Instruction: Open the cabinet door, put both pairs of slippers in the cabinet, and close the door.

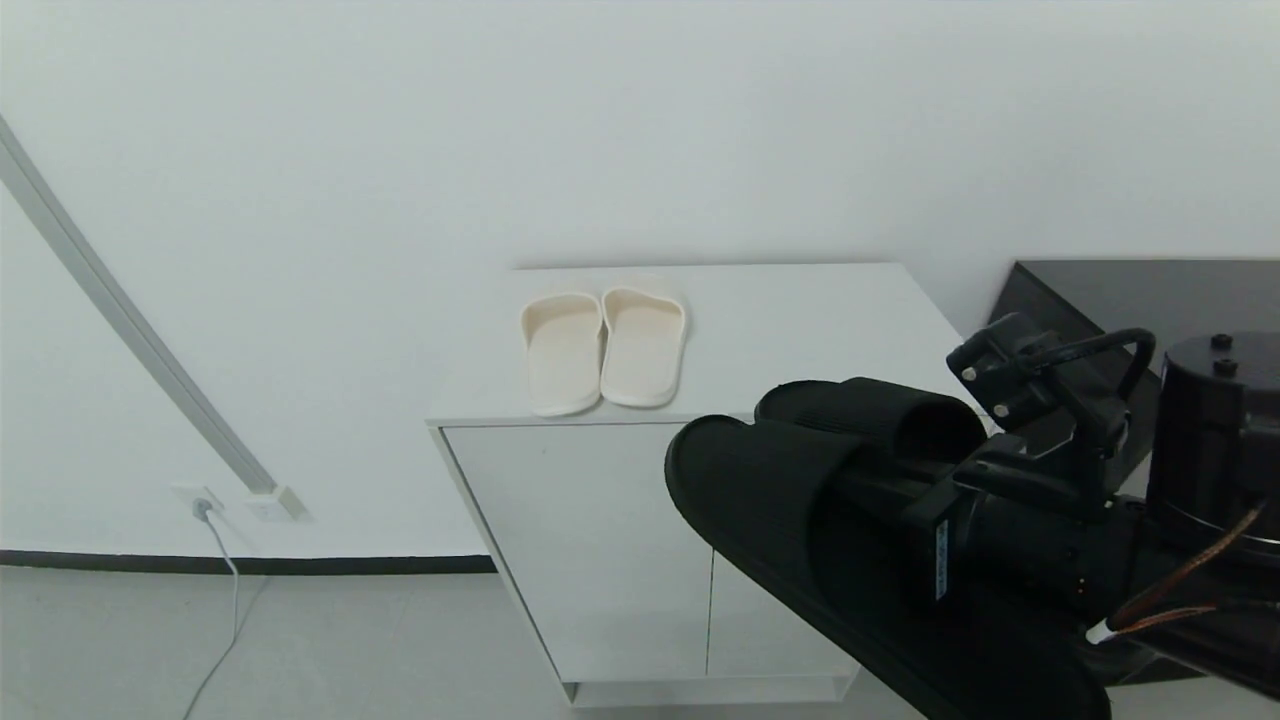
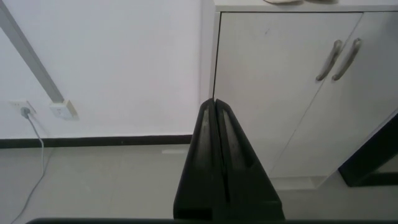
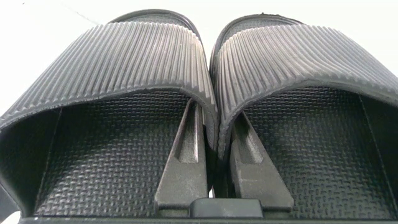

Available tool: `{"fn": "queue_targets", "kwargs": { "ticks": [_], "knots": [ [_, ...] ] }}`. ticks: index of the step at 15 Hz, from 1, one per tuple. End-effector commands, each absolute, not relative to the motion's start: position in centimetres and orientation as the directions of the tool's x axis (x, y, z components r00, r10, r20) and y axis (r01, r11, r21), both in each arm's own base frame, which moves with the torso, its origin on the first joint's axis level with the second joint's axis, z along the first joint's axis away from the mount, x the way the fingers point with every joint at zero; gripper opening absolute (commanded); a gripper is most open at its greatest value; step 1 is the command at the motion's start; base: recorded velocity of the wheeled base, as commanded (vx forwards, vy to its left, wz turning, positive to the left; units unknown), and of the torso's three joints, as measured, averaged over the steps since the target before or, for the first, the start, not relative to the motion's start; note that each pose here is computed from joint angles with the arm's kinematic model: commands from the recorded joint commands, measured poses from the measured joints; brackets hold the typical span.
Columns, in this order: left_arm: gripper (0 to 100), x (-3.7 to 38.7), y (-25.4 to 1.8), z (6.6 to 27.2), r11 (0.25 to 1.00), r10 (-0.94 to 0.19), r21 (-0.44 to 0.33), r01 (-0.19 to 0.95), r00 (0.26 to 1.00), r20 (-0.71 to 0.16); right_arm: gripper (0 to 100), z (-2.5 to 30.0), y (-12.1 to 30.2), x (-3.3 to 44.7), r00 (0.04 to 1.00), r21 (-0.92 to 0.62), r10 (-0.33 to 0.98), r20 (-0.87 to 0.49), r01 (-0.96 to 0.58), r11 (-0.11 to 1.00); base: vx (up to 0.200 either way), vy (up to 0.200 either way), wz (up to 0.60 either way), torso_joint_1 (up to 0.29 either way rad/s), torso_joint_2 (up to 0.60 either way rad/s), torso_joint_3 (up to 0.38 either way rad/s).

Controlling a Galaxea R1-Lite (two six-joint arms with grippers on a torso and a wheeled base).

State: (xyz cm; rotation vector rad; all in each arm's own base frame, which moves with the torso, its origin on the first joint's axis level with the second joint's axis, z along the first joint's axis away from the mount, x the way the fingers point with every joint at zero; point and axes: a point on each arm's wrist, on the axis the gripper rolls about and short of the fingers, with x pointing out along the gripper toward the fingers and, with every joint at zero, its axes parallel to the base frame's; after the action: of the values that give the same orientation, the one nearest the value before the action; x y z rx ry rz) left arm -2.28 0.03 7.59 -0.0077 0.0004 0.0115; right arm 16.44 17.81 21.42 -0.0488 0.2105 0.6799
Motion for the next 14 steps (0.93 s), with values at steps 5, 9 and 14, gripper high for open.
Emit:
{"fn": "queue_targets", "kwargs": {
  "ticks": [5,9,14],
  "knots": [
    [0,-2.27,0.03,7.6,1.0,0.012,-0.009,-0.012,1.0,-0.002,0,20.7,17.68,16.49,0.758,0.014,0.609,-0.234,-0.623,0.782,0.0,0.0,0.0,0.0,0.0,0.0],
    [0,-2.26,0.03,7.55,1.0,0.012,-0.011,-0.012,1.0,-0.003,0,20.59,17.69,16.5,0.757,0.014,0.608,-0.237,-0.623,0.782,0.0,0.0,0.0,0.0,0.0,0.0],
    [0,-2.27,0.03,7.6,1.0,0.012,-0.009,-0.012,1.0,-0.002,0,20.17,17.58,16.4,0.755,0.01,0.605,-0.252,-0.624,0.782,0.0,0.0,0.0,0.0,0.0,0.0]
  ]
}}
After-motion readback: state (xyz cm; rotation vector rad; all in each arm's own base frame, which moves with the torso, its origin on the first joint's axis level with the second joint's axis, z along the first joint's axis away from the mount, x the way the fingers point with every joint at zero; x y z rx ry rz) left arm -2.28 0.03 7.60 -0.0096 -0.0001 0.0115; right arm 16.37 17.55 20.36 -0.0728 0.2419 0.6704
